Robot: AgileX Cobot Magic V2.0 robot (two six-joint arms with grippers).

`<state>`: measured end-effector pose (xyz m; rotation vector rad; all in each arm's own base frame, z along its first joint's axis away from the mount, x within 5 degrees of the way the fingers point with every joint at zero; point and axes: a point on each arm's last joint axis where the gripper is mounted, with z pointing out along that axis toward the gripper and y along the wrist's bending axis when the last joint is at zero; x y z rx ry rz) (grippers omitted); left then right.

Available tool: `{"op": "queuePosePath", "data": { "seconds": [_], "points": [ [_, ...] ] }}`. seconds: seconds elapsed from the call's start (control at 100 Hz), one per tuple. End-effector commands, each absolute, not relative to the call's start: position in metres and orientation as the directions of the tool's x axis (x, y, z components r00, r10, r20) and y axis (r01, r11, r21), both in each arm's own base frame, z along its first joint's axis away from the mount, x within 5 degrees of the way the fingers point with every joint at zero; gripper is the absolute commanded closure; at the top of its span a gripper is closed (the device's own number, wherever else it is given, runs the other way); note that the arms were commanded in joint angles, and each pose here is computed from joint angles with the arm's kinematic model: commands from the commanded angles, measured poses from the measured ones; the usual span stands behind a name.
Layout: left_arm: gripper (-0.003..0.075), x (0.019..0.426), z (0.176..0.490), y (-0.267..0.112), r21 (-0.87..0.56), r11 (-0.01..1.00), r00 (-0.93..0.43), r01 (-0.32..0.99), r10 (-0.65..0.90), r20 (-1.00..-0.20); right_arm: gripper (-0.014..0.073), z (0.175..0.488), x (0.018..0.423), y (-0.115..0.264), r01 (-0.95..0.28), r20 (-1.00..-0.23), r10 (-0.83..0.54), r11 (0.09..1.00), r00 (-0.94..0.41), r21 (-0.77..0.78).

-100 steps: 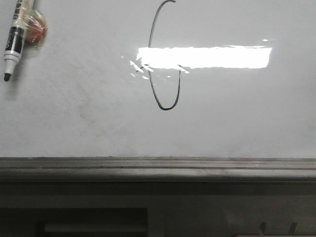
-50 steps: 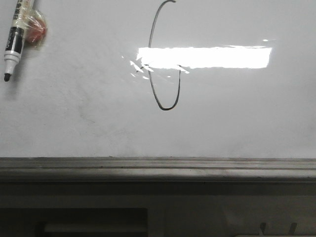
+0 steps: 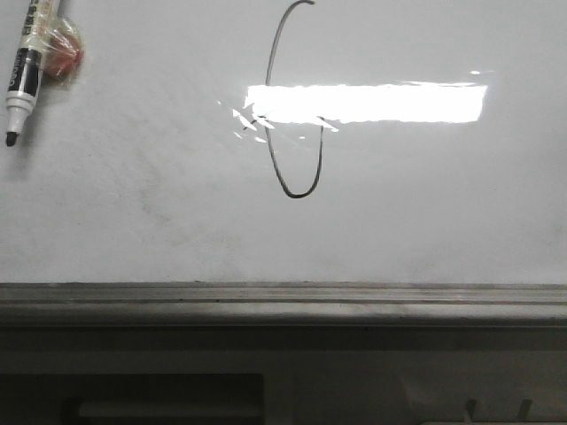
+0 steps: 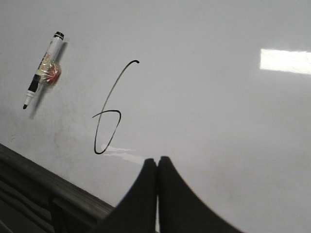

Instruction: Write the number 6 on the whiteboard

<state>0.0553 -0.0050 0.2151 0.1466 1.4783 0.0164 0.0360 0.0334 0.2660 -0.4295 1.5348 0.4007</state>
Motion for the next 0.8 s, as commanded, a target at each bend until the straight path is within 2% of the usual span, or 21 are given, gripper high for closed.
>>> {"op": "queuePosePath", "data": {
  "seconds": [0.0,0.21,0.79],
  "points": [
    [0.0740,0.0546,0.2057,-0.0043,0.093,0.993,0.136,0.068,0.083,-0.987,0.0662,0.2793,0.0369,0.0297,-0.465,-0.998,0.021,0.886,0.060,-0.009],
    [0.0740,0.0546,0.2040,-0.0067,0.092,0.990,0.121,0.112,0.078,-0.990,0.0662,0.2793,0.0369,0.0297,-0.465,-0.998,0.021,0.886,0.060,-0.009],
    [0.0740,0.0547,0.2028,-0.0066,0.082,0.990,0.105,0.113,0.070,-0.992,0.0662,0.2793,0.0369,0.0297,-0.465,-0.998,0.021,0.886,0.060,-0.009]
  ]
}}
